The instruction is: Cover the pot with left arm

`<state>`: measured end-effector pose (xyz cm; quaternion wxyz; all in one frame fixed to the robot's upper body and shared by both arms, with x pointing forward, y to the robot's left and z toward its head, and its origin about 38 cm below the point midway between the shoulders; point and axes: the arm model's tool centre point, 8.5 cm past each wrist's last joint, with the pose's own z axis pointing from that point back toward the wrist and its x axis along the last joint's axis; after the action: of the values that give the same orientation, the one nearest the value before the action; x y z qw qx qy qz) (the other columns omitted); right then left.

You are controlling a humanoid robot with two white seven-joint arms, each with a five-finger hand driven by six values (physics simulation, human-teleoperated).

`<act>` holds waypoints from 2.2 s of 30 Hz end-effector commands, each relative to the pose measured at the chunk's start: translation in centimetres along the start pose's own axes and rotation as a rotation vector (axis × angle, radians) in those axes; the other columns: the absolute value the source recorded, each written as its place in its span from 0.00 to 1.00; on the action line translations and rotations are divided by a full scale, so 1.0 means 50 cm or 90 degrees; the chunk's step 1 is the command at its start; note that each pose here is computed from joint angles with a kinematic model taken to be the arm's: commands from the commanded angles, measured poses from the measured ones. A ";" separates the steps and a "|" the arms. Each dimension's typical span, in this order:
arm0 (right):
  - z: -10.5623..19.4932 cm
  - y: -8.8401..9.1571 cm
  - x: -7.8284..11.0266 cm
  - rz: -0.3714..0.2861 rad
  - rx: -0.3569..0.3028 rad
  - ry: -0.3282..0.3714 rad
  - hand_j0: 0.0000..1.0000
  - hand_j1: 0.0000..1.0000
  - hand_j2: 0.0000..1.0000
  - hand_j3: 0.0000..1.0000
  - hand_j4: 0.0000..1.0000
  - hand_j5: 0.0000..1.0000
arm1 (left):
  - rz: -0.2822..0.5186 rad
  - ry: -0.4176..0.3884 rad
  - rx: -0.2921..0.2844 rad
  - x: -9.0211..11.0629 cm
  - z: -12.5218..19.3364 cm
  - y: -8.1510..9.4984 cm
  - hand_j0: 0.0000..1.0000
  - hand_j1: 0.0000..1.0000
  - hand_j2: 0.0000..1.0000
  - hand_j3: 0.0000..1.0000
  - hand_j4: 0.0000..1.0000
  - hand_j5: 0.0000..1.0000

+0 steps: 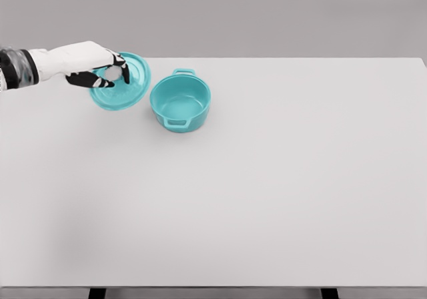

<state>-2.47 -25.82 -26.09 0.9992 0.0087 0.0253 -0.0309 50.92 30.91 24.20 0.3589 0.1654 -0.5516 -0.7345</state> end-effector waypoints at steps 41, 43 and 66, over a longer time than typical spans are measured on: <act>0.000 0.000 0.000 0.000 0.000 0.000 1.00 1.00 1.00 1.00 1.00 1.00 | -0.006 -0.098 0.009 0.131 -0.180 0.002 0.49 0.49 0.49 0.49 0.49 0.49; 0.000 0.000 0.000 0.000 0.000 0.000 1.00 1.00 1.00 1.00 1.00 1.00 | -0.005 -0.097 0.008 0.130 -0.180 0.001 0.49 0.49 0.49 0.49 0.49 0.49; 0.000 0.000 0.000 0.000 0.000 0.000 1.00 1.00 1.00 1.00 1.00 1.00 | 0.018 -0.083 -0.014 0.119 -0.200 -0.029 0.52 0.52 0.52 0.52 0.52 0.52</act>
<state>-2.47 -25.83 -26.09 0.9992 0.0086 0.0252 -0.0309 52.72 20.10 20.61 0.3333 0.1079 -0.5712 -0.7422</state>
